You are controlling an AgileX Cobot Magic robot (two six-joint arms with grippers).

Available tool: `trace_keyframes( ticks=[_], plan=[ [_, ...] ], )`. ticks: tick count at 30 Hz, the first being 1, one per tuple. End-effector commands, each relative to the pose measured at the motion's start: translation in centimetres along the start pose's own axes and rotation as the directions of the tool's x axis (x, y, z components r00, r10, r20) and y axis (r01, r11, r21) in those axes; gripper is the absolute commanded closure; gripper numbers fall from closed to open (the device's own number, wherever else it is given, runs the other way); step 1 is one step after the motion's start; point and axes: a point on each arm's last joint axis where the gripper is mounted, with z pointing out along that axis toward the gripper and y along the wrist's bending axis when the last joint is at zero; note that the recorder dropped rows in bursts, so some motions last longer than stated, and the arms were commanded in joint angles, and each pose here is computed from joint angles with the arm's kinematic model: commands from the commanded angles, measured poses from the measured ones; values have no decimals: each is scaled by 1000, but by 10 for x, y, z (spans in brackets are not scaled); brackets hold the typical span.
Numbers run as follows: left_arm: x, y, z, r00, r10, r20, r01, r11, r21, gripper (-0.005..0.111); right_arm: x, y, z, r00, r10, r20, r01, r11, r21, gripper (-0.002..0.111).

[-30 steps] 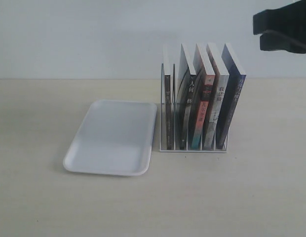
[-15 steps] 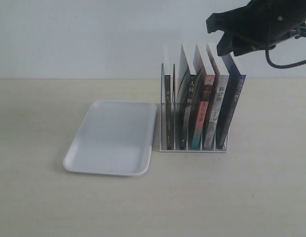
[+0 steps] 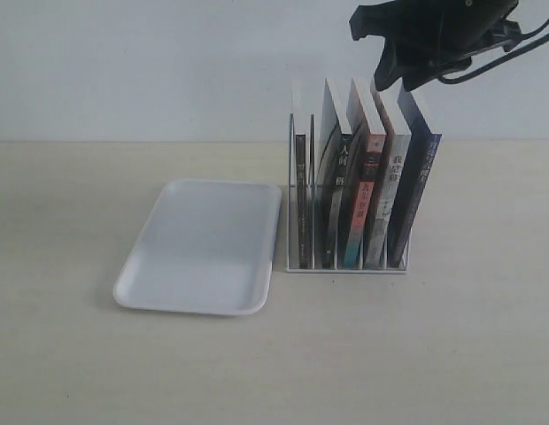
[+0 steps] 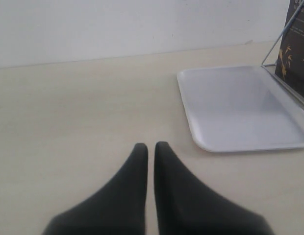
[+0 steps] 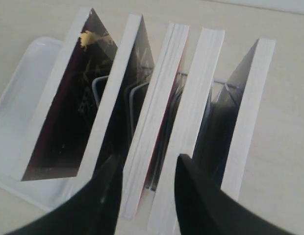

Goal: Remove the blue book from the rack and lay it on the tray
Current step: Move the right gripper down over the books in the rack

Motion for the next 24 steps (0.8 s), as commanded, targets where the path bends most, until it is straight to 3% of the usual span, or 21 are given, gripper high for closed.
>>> trace_keyframes(
  ticks=[1,24],
  plan=[
    [-3,0,-1,1000,-6,22,6,1000,-1,102,-4,-4,12,999,-9,-43,10,999,33,73],
    [-3,0,-1,1000,-6,22,6,1000,-1,102,-5,-10,21,999,10,-52,-5,996,86,73]
  ],
)
